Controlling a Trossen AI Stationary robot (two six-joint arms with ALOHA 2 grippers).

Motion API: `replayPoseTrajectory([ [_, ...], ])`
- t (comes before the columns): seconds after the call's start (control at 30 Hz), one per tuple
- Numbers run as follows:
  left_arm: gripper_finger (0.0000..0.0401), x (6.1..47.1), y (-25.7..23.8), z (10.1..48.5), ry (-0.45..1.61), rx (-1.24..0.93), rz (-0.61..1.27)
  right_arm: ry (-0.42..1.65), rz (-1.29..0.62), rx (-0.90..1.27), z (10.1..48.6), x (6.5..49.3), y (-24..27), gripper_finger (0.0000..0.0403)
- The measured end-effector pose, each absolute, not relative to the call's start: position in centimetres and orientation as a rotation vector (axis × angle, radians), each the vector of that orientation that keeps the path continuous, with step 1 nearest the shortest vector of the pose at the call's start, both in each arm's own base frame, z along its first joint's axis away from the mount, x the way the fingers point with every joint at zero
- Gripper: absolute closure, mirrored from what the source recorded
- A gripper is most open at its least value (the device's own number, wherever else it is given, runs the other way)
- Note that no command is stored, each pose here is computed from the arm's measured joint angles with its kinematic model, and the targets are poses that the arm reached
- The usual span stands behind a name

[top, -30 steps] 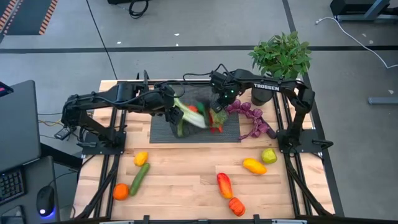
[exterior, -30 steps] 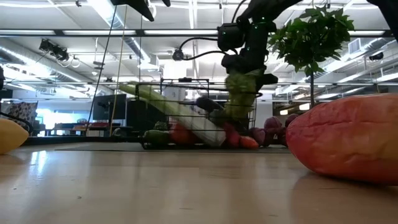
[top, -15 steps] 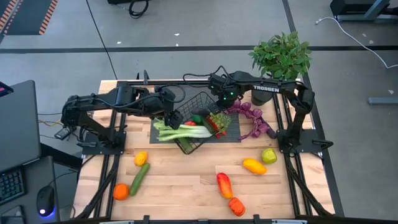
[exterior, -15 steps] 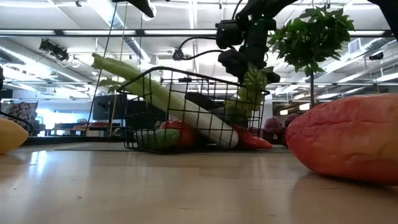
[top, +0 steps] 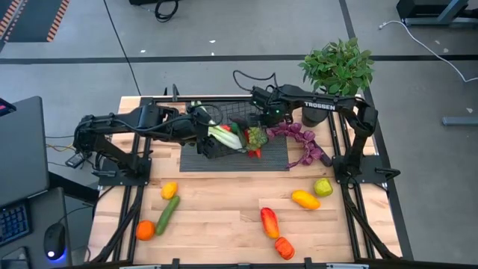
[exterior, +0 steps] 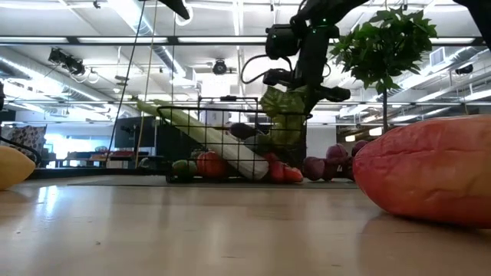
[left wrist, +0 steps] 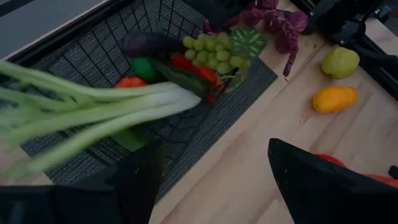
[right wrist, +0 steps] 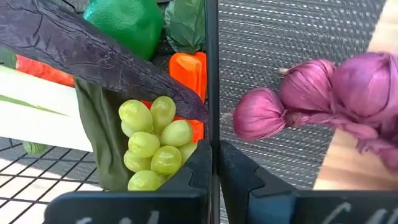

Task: Build produce basket
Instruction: Adjust the wire basket

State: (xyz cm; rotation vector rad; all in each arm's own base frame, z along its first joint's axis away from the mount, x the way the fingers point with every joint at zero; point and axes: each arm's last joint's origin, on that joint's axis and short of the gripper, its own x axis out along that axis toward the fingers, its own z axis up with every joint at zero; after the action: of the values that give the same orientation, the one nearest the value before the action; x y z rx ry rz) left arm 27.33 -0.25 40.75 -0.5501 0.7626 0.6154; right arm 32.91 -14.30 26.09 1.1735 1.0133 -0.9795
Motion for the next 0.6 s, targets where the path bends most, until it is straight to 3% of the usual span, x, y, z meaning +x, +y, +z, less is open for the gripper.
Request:
replayPoseTrajectory([
  [0.6,0.0110,27.1,-0.7,40.6,0.814,-0.466,0.577,0.987,-1.198,1.282,25.9,33.1,-11.3,0.0374],
])
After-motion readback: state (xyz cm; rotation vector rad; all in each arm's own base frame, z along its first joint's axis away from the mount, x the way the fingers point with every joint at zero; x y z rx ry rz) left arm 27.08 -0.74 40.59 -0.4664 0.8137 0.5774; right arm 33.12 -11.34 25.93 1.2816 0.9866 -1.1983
